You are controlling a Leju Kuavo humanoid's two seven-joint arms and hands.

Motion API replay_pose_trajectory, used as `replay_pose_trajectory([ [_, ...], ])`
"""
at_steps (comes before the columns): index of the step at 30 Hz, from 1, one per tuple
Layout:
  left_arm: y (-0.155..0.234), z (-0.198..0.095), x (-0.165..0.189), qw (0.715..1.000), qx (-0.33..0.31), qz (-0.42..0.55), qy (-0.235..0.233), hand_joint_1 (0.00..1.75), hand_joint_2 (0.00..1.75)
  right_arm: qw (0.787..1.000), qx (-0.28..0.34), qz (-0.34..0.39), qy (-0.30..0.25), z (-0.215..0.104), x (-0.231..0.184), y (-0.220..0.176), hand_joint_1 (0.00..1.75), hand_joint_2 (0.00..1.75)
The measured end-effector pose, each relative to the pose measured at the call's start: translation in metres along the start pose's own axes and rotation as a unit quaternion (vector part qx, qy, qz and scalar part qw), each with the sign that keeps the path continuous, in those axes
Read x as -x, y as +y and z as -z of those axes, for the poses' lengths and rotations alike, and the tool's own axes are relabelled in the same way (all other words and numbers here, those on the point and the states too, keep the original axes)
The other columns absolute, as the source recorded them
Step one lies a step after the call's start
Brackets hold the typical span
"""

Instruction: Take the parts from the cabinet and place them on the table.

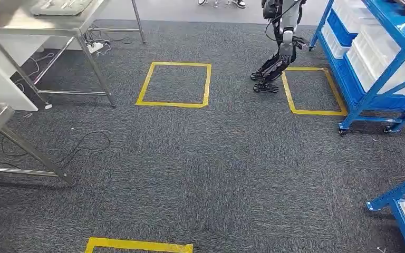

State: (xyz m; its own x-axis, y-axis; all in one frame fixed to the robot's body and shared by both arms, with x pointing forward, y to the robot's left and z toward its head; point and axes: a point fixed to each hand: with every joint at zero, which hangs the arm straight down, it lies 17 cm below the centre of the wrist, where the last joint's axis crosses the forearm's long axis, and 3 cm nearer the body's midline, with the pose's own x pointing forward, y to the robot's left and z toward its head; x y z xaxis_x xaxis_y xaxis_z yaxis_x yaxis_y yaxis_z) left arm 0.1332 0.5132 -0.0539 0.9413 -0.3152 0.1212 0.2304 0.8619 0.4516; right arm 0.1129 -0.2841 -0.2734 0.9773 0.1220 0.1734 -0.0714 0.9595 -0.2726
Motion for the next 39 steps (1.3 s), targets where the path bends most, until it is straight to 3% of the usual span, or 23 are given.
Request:
replay_pose_trajectory([
  [20, 0.001, -0.007, -0.007, 1.000, -0.007, 0.010, -0.008, 0.00, 0.00, 1.000, -0.007, 0.025, 0.003, 0.000, -0.001, 0.002, 0.00, 0.00],
  [34, -0.025, -0.027, -0.043, 0.996, 0.006, 0.047, -0.078, 0.00, 0.00, 0.998, -0.001, 0.057, 0.018, 0.000, 0.003, 0.001, 0.00, 0.00],
  [39, -0.058, -0.031, -0.054, 0.993, 0.031, 0.059, -0.101, 0.00, 0.00, 0.997, 0.002, 0.071, 0.021, 0.000, 0.002, -0.001, 0.00, 0.00],
])
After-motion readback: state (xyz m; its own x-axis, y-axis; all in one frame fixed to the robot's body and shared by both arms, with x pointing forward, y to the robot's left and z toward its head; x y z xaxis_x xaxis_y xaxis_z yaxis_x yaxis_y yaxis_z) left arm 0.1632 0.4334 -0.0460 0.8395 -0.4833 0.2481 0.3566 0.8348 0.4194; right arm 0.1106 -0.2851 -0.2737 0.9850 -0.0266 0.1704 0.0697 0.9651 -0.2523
